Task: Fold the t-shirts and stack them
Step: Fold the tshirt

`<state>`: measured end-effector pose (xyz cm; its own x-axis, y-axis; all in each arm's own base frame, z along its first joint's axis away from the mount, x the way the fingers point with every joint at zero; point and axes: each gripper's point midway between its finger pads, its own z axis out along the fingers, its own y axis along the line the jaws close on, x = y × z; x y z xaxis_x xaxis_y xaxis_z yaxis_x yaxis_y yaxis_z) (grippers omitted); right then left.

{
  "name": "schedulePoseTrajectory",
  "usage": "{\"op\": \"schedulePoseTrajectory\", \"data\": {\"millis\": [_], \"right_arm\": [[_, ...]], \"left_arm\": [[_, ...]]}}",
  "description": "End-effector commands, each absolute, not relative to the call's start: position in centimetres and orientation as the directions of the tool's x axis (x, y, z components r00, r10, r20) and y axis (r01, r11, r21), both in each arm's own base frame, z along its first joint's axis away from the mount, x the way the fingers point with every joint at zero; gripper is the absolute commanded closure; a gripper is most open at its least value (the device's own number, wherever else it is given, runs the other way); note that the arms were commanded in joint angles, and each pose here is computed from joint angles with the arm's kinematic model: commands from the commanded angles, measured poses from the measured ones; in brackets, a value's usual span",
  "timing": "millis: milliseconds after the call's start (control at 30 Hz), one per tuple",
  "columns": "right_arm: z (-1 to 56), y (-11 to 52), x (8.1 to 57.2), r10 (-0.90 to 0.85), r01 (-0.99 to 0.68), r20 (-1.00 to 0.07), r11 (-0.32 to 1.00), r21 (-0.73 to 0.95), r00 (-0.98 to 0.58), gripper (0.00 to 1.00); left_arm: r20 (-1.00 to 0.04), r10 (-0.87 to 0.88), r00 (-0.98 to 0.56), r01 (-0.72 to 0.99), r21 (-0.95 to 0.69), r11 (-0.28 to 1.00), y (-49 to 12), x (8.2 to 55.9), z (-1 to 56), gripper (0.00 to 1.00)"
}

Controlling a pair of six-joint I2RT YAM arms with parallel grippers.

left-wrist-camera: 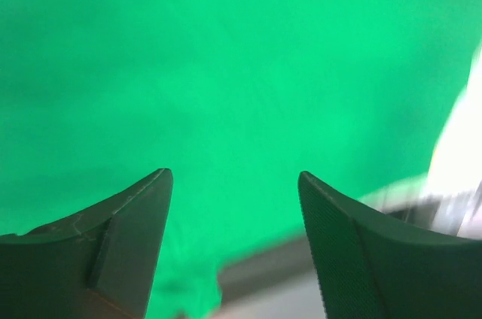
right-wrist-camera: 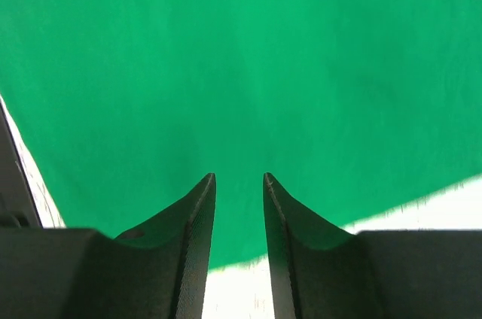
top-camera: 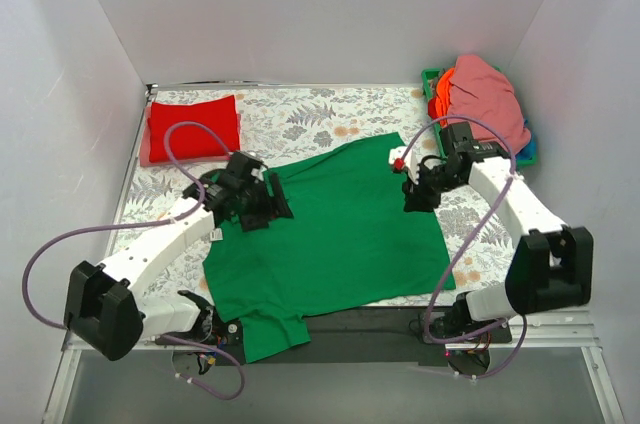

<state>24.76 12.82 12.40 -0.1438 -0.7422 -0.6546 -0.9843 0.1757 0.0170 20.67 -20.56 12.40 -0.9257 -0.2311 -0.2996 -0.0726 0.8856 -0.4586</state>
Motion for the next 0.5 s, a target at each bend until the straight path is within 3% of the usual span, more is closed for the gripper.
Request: {"op": "schedulePoseTrajectory", "data": {"millis": [0, 200, 467], "right_arm": [[13.5, 16.7, 25.8, -0.585, -0.969, -0.772, 0.158, 0.191, -0.248, 0.6], [11.1, 17.6, 27.5, -0.551, -0.939, -0.761, 0.215, 0.267, -0.342, 0.6], [9.7, 17.1, 27.5, -0.564, -0.931, -0.743, 0.257, 0.258, -0.361, 0.6]], "left_arm": [[-0.418, -0.439, -0.795, -0.276, -0.395, 0.876, -13.6, 26.9, 12.5, 0.35], [-0.335, -0.677, -0.655, -0.53, -0.435, 0.728, -9.3, 29.3, 10.1, 0.41], [-0.247, -0.747, -0.617, -0.602, -0.463, 0.65, -7.7, 29.3, 7.2, 0.45]]}}
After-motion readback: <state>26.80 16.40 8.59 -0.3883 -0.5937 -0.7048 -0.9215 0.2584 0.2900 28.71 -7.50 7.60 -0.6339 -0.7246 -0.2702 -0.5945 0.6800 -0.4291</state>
